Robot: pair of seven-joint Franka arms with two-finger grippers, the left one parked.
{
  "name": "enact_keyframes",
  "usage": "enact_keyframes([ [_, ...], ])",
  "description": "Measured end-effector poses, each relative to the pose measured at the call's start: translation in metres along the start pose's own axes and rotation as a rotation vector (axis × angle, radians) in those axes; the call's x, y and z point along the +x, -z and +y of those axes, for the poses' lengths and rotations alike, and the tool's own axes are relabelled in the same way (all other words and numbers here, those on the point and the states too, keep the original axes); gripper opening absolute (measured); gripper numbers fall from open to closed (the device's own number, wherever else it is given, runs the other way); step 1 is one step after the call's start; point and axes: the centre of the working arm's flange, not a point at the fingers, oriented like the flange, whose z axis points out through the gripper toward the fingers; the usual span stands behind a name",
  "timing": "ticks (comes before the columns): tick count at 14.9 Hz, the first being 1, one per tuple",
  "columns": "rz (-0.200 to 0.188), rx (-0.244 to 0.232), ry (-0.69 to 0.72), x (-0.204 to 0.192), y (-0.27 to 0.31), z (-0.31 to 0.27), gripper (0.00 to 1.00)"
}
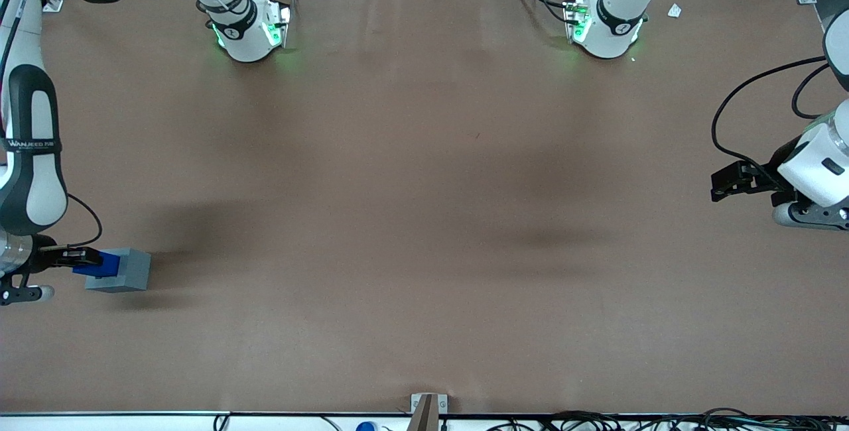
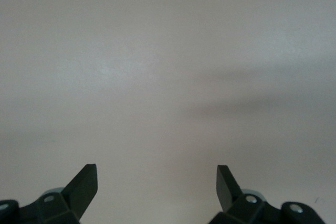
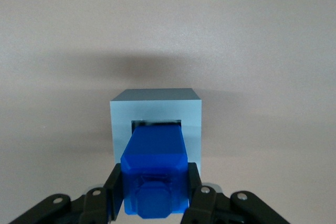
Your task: Insert blue part into gray base with right arm
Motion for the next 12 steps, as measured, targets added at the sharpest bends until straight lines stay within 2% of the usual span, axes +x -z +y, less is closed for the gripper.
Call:
enact_keyframes([
  [12, 0.000, 0.001, -0.033, 0.0009, -0.0005, -0.0004, 0.51],
])
